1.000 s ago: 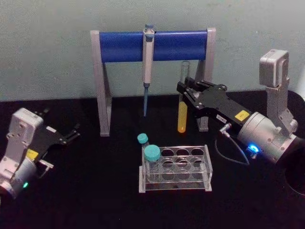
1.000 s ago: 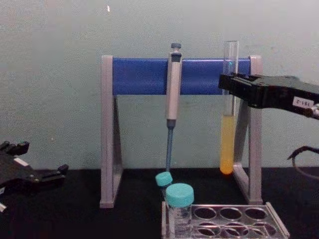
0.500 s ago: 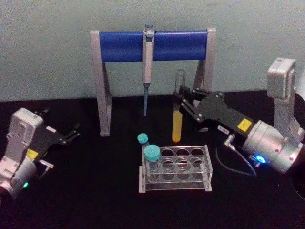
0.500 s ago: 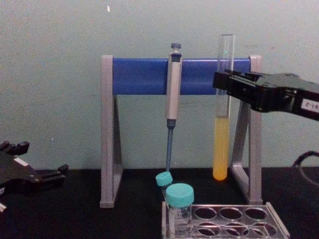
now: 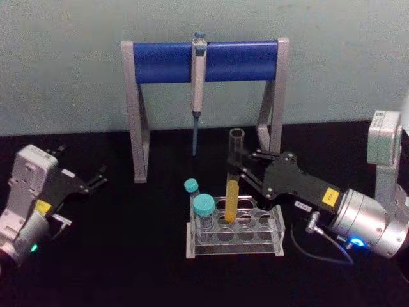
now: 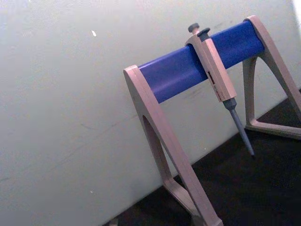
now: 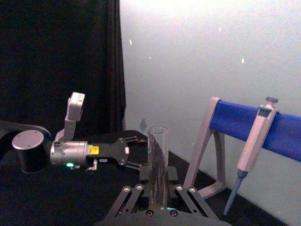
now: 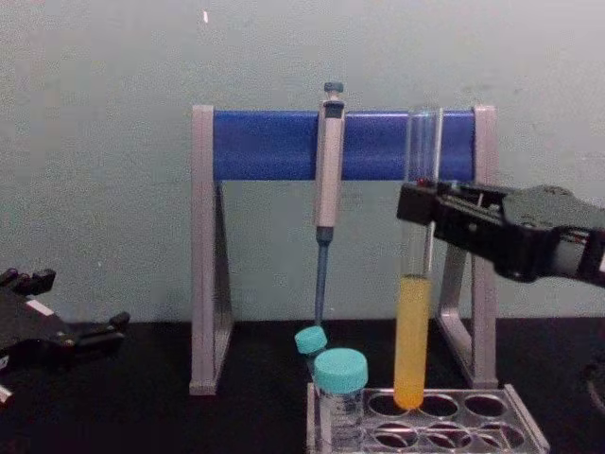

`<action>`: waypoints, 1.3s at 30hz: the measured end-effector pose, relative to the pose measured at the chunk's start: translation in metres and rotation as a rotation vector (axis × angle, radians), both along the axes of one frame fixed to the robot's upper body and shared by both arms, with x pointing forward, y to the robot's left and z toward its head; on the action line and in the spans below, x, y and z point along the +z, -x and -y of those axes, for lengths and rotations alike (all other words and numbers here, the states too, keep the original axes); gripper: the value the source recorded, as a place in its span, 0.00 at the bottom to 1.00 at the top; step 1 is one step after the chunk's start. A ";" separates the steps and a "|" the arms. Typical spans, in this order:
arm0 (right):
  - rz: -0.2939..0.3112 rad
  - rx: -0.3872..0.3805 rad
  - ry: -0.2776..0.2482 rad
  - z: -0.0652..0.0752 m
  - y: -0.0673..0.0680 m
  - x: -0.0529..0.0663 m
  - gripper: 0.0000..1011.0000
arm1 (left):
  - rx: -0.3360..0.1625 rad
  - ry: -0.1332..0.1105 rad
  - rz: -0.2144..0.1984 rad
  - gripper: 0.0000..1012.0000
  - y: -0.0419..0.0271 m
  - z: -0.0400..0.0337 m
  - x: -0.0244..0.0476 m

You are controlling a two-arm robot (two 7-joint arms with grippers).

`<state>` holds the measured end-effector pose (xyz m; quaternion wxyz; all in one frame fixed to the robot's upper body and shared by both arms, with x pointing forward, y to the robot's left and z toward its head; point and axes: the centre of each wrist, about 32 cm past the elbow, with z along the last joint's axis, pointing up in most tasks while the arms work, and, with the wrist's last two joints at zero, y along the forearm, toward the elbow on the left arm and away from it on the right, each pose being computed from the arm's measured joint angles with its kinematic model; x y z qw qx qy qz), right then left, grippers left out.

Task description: Pick up the test tube from the test tube rack, shake it, then place it back into the test tube rack.

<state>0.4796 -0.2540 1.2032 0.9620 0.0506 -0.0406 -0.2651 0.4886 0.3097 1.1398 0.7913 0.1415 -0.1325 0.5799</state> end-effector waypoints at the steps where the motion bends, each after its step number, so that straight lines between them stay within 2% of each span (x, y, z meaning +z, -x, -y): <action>1: -0.001 0.001 -0.001 0.000 0.000 -0.001 0.21 | 0.000 0.000 0.000 0.99 0.0000 0.0000 0.0000; 17: -0.031 -0.008 0.003 -0.004 -0.007 -0.018 0.21 | 0.000 0.000 0.000 0.99 0.0000 0.0000 0.0000; 29: -0.035 -0.023 0.018 -0.001 -0.009 -0.025 0.21 | 0.000 0.000 0.000 0.99 0.0000 0.0000 0.0000; 39: -0.032 -0.035 0.009 -0.002 -0.012 -0.033 0.21 | 0.000 0.000 0.000 0.99 0.0000 0.0000 0.0000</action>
